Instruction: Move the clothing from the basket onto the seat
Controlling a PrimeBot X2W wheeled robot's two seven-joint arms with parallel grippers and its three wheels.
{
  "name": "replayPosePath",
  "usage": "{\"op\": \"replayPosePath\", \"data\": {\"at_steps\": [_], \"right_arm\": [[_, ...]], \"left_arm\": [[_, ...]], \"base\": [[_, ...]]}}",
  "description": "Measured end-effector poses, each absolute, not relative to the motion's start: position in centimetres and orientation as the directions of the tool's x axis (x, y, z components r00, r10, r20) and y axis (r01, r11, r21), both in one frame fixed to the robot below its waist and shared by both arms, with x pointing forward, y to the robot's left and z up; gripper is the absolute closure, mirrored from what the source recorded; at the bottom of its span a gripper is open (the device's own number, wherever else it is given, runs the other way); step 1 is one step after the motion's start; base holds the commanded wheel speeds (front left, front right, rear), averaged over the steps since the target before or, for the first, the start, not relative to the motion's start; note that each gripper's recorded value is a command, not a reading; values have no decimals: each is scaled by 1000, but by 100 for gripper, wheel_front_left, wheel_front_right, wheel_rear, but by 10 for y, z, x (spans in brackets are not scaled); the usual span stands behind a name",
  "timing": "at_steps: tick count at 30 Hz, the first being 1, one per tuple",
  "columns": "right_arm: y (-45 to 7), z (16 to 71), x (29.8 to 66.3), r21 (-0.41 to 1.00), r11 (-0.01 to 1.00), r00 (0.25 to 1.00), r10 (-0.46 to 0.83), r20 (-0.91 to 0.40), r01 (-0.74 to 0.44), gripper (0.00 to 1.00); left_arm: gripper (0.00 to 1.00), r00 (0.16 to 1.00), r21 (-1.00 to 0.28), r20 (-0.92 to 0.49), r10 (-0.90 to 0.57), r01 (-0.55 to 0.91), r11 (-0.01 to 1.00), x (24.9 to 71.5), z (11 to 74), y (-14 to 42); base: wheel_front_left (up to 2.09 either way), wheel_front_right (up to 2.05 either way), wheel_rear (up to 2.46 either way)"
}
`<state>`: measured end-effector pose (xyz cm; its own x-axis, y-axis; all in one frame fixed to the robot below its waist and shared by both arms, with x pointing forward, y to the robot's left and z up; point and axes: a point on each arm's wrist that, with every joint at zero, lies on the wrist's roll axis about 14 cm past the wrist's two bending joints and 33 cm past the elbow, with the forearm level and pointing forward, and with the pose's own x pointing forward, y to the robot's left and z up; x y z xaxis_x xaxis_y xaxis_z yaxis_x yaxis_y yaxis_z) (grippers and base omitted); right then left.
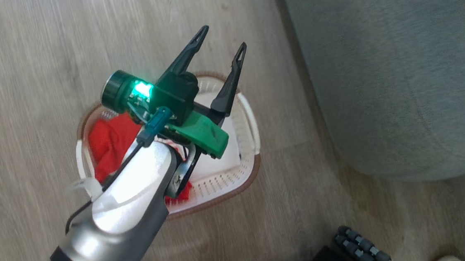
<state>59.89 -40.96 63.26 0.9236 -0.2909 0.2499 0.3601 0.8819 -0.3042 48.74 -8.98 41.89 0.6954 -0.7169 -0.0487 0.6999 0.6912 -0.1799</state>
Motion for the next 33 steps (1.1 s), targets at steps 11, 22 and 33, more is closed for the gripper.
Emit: {"op": "replayPosePath", "data": {"at_steps": [11,22,33], "right_arm": [[-401,481,627,-280,906,939,-342,-42,317,100],[-385,433,600,-256,925,926,-332,-183,281,0],[-364,435,560,-223,946,941,-279,-191,235,0]], "left_arm": [[0,701,-211,-138,-700,670,712,491,370,-72],[0,695,-197,-126,-707,682,705,491,379,-76],[0,709,-173,-62,-703,686,707,489,412,-77]], "base": [[0,0,0],[0,0,0],[0,0,0]]}}
